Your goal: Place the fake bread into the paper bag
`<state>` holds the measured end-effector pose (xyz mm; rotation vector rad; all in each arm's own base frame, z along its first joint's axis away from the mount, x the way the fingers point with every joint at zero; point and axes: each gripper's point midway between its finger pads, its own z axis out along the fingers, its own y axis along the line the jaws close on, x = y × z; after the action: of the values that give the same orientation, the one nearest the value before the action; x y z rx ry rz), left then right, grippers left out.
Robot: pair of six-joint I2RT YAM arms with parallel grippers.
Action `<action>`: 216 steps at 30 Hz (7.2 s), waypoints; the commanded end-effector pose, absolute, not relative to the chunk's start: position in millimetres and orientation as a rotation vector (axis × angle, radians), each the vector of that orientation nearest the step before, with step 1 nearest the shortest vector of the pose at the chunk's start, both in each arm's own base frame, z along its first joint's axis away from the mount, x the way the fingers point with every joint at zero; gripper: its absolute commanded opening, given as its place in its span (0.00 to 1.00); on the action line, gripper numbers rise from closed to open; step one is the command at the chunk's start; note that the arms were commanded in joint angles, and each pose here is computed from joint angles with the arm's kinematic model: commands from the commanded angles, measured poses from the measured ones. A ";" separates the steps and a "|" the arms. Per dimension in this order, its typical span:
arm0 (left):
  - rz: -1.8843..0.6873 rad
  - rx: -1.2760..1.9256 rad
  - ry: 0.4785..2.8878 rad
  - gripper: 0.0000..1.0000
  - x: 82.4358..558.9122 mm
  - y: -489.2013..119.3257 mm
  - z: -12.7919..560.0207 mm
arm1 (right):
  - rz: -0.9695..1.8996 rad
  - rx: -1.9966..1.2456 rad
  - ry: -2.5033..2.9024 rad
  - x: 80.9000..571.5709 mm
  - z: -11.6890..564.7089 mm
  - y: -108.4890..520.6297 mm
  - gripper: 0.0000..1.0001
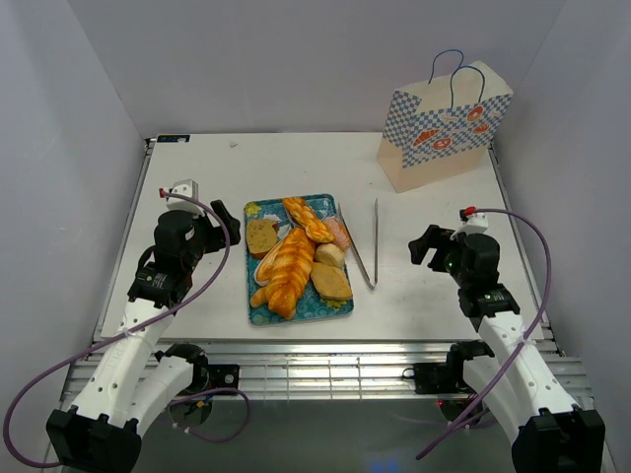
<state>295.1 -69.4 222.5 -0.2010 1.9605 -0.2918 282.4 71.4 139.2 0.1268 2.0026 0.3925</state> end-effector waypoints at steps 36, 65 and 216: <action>-0.350 -0.177 1.975 0.96 294.0 -79.2 220.9 | 0.332 -0.376 2.164 298.2 66.4 201.8 0.90; -0.393 -0.158 1.987 0.96 292.8 -87.0 218.6 | 0.176 -0.140 2.241 328.6 16.0 208.6 0.83; -0.429 -0.147 1.970 0.95 290.2 -91.3 224.6 | 0.361 0.150 1.473 319.5 475.5 96.3 0.08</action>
<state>292.2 -89.0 216.6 -0.1521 2.0012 -0.4022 321.6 99.3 440.5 0.1027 1.5540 0.2612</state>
